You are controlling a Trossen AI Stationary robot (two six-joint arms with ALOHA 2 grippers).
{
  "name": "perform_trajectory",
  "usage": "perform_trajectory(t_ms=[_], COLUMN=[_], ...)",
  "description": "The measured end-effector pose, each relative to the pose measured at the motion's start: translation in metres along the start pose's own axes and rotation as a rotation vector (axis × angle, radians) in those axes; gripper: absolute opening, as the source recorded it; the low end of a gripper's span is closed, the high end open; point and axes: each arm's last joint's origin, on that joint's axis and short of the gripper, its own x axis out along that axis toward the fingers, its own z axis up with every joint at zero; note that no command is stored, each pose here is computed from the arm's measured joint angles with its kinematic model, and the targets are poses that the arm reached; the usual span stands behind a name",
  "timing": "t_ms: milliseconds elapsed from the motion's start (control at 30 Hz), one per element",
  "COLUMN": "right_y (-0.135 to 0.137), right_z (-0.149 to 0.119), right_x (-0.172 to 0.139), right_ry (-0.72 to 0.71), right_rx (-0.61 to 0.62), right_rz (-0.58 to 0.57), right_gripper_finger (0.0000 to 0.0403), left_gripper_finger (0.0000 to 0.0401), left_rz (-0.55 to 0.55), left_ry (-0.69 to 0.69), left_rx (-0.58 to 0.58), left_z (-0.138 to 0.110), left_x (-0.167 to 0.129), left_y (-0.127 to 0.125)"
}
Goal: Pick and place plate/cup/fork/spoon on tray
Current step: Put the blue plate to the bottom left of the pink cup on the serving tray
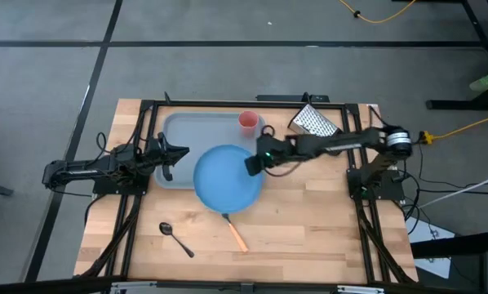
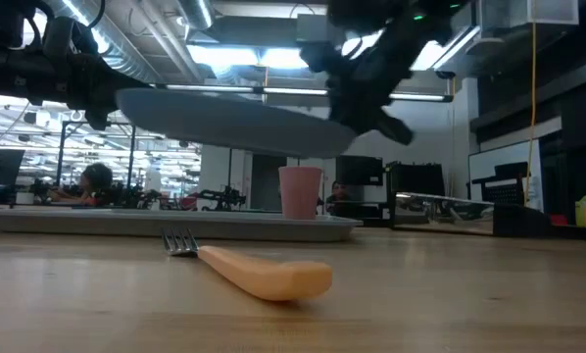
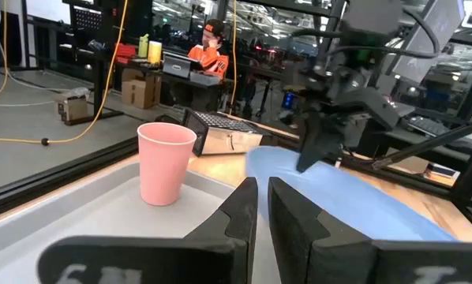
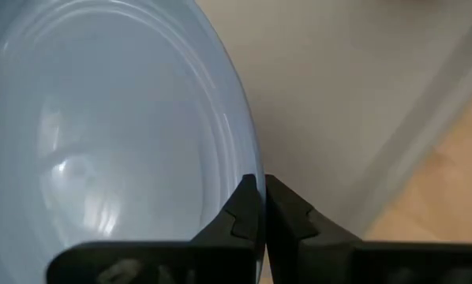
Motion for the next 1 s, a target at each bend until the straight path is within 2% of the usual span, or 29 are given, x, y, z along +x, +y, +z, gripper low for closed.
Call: perform_trajectory(t_ms=[233, 367, 500, 667, 1000], right_y=[0.008, 0.007, 0.010, 0.012, -0.005], right_z=[0.043, 0.059, 0.075, 0.092, 0.110], right_x=[0.031, 0.052, 0.066, 0.079, 0.108], right_ry=[0.015, 0.058, 0.046, 0.021, -0.004], right_rx=[0.000, -0.001, 0.001, -0.015, 0.024], right_rz=[-0.043, -0.078, -0.065, -0.065, -0.107], right_gripper_finger=[0.0006, 0.0006, 0.0006, 0.0006, 0.0007], left_gripper_finger=[0.0027, 0.0027, 0.0028, 0.0027, 0.0027], left_rz=[0.000, 0.000, 0.000, 0.000, 0.000], left_ry=[0.000, 0.000, 0.000, 0.000, 0.000], left_rx=[0.000, 0.000, 0.000, 0.000, 0.000], left_z=[0.000, 0.000, 0.000, 0.000, 0.000], left_x=[0.000, 0.000, 0.000, 0.000, 0.000], left_y=[0.000, 0.000, 0.000, 0.000, 0.000])
